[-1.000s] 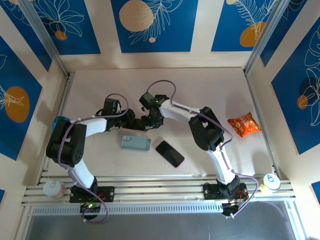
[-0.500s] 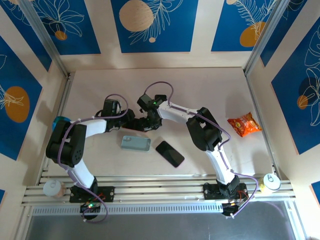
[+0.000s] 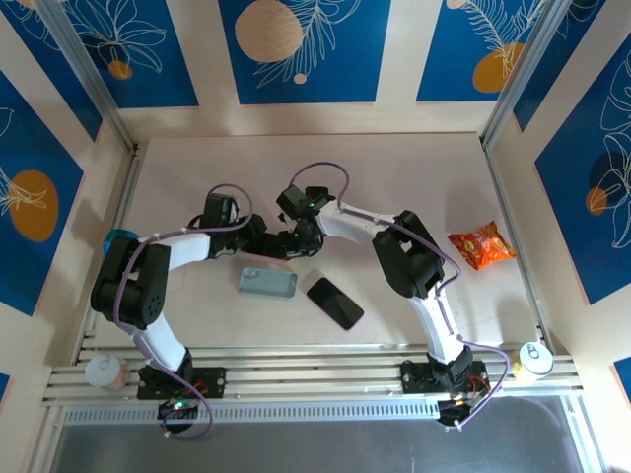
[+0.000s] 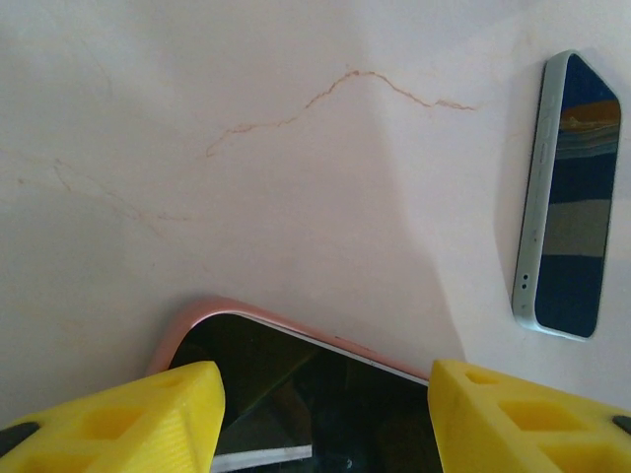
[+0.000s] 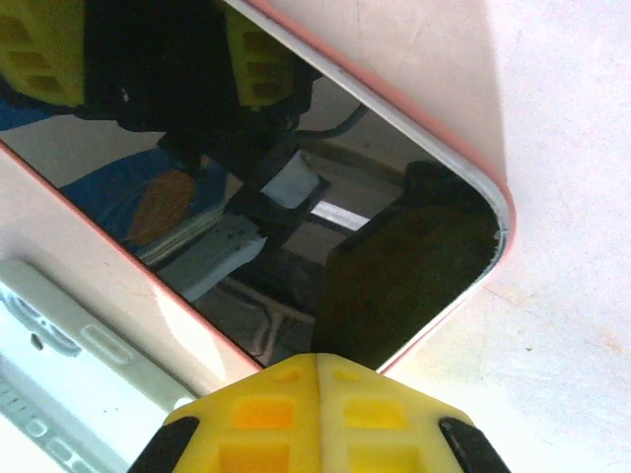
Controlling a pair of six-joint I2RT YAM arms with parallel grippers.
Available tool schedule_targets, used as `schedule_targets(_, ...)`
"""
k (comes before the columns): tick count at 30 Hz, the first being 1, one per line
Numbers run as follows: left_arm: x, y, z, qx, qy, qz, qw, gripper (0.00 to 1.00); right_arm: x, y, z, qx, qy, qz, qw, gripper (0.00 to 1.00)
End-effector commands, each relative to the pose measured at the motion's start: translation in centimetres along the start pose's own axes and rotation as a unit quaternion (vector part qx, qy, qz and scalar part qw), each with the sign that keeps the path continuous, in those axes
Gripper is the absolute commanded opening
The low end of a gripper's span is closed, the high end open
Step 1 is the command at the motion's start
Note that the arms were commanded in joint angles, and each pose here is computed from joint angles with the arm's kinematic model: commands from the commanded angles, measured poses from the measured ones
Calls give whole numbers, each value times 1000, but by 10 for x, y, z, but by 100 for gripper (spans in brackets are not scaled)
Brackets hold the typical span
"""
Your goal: Put the phone into the phone case
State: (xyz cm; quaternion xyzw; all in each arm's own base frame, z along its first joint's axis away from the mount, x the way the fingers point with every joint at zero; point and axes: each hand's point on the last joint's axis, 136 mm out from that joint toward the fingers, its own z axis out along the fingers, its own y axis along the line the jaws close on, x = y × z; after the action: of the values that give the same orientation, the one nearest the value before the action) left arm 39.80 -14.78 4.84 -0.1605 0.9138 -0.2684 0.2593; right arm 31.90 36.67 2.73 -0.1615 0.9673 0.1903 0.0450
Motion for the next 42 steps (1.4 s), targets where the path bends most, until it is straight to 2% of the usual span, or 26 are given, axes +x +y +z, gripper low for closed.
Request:
schedule_targets(1,6,4,-6,-16,24,0,1000,59,32,6,-2,-36,69,30,997,0)
schedule_targets(4,-6,-8,-15,-6,9,5,1000,59,-1,15,-39,-61,21,26,998,0)
schedule_targets(7,-14,-17,-23,3,-2,6,1000,59,-26,15,-61,-68,-10,23,997,0)
schedule_targets(11,-15,-23,-29,12,-7,1,1000,60,-48,8,-66,-66,-30,26,997,0)
schedule_targets(15,-5,-20,-28,12,0,-4,1000,60,-56,-3,-51,-51,-24,28,998,0)
schedule_targets(29,24,2,-20,-1,20,-21,1000,60,-43,-22,-13,-19,12,37,999,0)
schedule_targets(42,33,13,-15,-14,26,-29,999,60,-7,-41,34,51,81,12,995,0)
